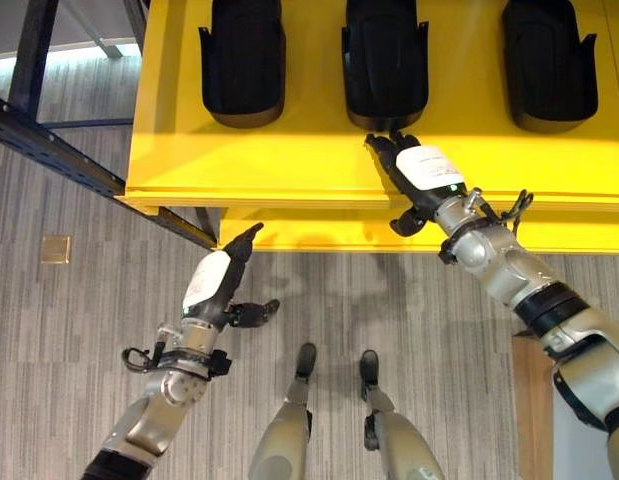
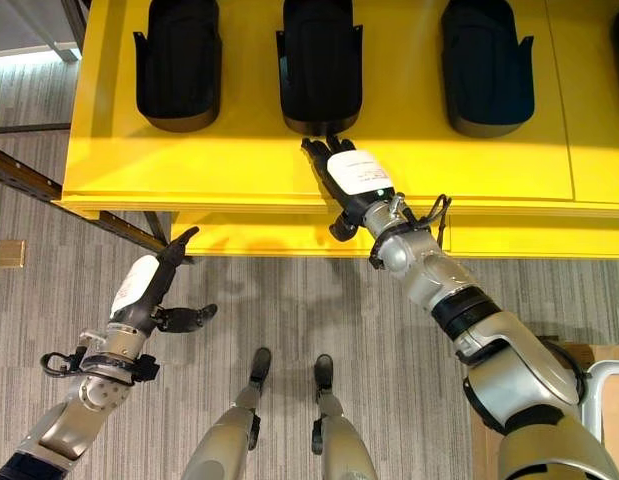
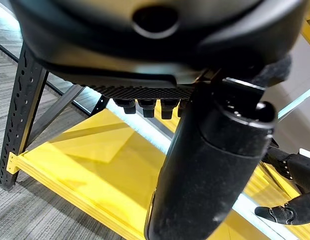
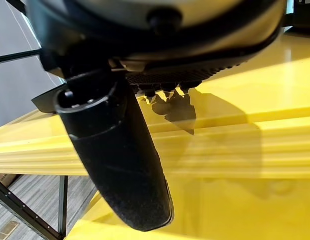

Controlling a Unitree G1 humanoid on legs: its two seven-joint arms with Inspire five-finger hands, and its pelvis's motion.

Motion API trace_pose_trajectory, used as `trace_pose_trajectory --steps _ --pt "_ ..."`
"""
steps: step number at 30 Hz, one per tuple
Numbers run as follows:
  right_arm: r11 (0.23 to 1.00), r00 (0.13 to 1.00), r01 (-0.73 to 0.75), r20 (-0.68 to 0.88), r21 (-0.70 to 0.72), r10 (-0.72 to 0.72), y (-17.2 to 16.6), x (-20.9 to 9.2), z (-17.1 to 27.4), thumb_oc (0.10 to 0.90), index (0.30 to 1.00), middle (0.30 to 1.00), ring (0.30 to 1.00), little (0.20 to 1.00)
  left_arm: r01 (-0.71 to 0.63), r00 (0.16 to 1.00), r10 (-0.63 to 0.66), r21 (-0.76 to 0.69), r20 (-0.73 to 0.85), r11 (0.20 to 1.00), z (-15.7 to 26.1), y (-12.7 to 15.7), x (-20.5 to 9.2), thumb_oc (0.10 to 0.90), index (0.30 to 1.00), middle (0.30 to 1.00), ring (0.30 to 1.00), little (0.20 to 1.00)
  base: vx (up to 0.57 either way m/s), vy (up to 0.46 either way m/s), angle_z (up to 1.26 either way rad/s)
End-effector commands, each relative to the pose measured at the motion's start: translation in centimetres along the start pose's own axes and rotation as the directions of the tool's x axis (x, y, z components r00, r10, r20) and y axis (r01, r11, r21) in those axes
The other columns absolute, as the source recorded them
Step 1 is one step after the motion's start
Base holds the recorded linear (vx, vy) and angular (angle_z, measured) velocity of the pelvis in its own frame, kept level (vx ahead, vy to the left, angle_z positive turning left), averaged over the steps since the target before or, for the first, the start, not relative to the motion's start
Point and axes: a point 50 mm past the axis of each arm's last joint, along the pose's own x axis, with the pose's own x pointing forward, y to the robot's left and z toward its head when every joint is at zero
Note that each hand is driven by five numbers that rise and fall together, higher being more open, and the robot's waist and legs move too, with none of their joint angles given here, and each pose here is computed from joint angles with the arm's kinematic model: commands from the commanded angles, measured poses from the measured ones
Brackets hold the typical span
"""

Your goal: Move parts from the plastic box to the shelf.

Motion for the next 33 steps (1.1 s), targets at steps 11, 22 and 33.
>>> trace_pose_trajectory --steps 11,22,33 --pt "0.907 0.977 0.145 0.088 0.395 -0.195 -1.6 -3.7 2.8 0.9 1.0 1.0 1.0 1.0 -0.209 0.97 0.207 -0.002 0.123 0.978 2.4 3.9 0.2 0.9 1.0 1.0 1.0 1.0 0.0 0.004 0.02" --pt "0.765 0.962 0.02 0.195 0.643 -0.189 -1.4 -12.0 3.8 0.9 1.0 1.0 1.0 1.0 -0.101 0.982 0.139 -0.273 0.125 0.957 3.4 3.2 -1.2 0.9 1.0 1.0 1.0 1.0 0.0 -0.002 -0.02" --pt "0.5 0.986 -0.141 0.167 0.854 -0.008 1.8 -18.2 3.1 0.9 1.0 1.0 1.0 1.0 0.116 0.992 -0.101 -0.811 0.071 0.573 3.1 -1.7 -3.2 0.9 1.0 1.0 1.0 1.0 0.01 -0.04 -0.08"
